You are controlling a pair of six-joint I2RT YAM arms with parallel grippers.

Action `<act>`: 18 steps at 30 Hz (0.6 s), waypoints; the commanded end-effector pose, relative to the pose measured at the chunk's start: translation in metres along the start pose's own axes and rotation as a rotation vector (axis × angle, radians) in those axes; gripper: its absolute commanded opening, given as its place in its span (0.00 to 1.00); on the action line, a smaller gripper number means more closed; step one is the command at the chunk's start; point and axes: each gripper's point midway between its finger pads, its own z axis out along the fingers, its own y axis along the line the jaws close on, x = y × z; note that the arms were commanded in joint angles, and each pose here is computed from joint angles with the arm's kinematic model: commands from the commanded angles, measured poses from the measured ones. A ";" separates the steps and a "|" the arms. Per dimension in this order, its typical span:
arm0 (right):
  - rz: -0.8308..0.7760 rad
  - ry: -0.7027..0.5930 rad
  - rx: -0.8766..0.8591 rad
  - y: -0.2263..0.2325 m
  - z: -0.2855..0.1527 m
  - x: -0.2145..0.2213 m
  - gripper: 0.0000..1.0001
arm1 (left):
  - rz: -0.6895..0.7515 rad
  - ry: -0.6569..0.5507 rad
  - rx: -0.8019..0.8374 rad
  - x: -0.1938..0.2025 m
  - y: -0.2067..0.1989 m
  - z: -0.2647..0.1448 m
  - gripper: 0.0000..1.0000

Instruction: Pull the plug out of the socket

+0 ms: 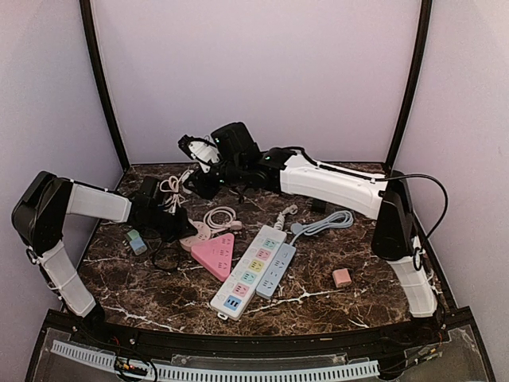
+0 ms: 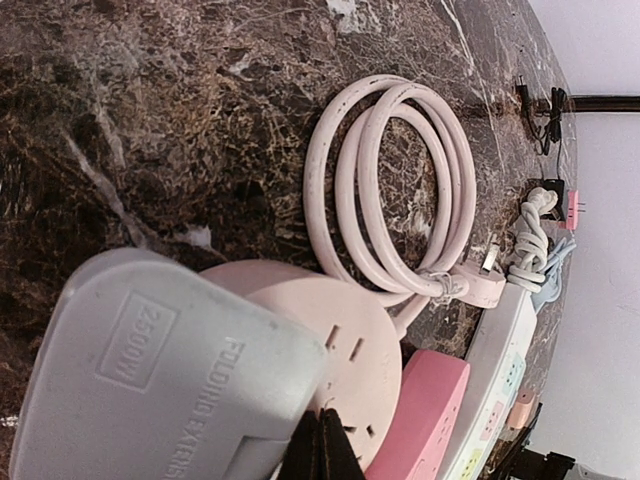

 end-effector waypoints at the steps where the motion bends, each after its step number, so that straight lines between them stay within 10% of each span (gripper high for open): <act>1: 0.084 0.007 0.082 -0.046 -0.012 0.002 0.11 | -0.071 0.171 -0.295 0.054 0.072 0.005 0.00; 18: 0.533 0.397 0.292 -0.167 -0.039 0.143 0.11 | 0.201 0.019 -0.029 0.001 -0.071 -0.028 0.06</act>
